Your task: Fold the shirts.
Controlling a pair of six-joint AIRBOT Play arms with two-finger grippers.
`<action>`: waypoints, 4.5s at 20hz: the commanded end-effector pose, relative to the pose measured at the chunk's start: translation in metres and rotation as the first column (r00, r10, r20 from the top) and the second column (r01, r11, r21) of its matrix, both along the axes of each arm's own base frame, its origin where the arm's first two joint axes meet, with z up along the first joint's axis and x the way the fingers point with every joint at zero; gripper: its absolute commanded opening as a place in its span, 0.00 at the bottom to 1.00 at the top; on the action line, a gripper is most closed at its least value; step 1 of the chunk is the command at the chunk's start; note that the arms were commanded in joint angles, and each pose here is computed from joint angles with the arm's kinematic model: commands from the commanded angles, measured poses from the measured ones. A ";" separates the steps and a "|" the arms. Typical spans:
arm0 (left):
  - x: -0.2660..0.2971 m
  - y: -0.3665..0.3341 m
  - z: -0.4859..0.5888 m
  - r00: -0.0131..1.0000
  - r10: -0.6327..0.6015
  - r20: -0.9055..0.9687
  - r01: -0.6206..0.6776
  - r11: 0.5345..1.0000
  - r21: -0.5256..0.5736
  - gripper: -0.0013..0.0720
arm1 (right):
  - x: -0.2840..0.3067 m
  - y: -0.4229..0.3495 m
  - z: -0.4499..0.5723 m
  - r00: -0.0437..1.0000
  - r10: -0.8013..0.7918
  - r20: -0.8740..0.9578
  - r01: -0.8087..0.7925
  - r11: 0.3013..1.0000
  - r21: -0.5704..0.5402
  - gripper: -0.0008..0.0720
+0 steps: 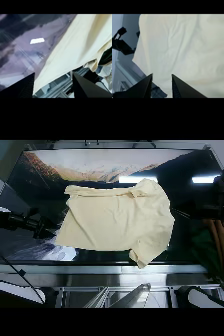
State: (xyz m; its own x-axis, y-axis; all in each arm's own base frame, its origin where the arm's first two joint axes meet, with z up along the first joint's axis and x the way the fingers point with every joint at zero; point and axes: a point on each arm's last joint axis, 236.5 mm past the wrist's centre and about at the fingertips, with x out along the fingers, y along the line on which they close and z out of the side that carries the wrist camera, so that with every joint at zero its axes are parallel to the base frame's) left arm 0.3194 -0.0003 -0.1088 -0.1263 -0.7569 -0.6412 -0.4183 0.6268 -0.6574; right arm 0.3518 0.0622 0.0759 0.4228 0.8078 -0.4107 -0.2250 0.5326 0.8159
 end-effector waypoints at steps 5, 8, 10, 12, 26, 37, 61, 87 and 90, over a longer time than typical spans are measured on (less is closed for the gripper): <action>-0.036 -0.020 -0.020 0.940 -0.295 -0.173 0.320 0.937 0.139 0.70 | -0.017 0.012 0.045 0.991 0.001 0.137 0.002 1.000 -0.024 0.40; -0.046 -0.031 -0.019 0.916 -0.349 -0.199 0.376 0.918 0.125 0.70 | -0.025 0.011 0.042 0.995 0.000 0.098 0.005 0.998 -0.055 0.40; -0.041 -0.032 -0.023 0.922 -0.341 -0.181 0.368 0.919 0.142 0.36 | -0.039 -0.004 0.005 0.995 -0.051 -0.091 0.038 0.989 -0.145 0.40; -0.035 -0.034 -0.025 0.930 -0.332 -0.157 0.354 0.924 0.145 0.04 | -0.062 -0.032 -0.045 0.919 -0.204 -0.338 0.117 0.959 -0.260 0.40; -0.040 -0.038 -0.018 0.923 -0.348 -0.163 0.367 0.924 0.107 0.04 | -0.124 -0.019 -0.187 0.676 -0.441 -0.591 0.343 0.897 -0.278 0.70; -0.040 -0.038 -0.018 0.923 -0.350 -0.161 0.369 0.923 0.107 0.04 | -0.109 0.012 -0.211 0.654 -0.370 -0.659 0.355 0.920 -0.165 0.70; -0.093 -0.078 0.617 -0.231 0.300 0.925 0.471 0.867 -0.163 0.04 | -0.119 0.028 0.435 0.441 -0.296 0.847 0.155 0.955 0.253 0.03; 0.168 -0.061 0.064 0.854 -0.080 0.513 0.180 0.972 -0.148 0.03 | 0.153 -0.006 -0.069 0.914 -0.395 0.094 0.396 0.918 0.010 0.03; 0.219 -0.043 0.073 0.780 -0.076 0.621 0.154 0.985 -0.073 0.04 | 0.188 -0.006 -0.071 0.923 -0.373 0.093 0.369 0.928 0.056 0.03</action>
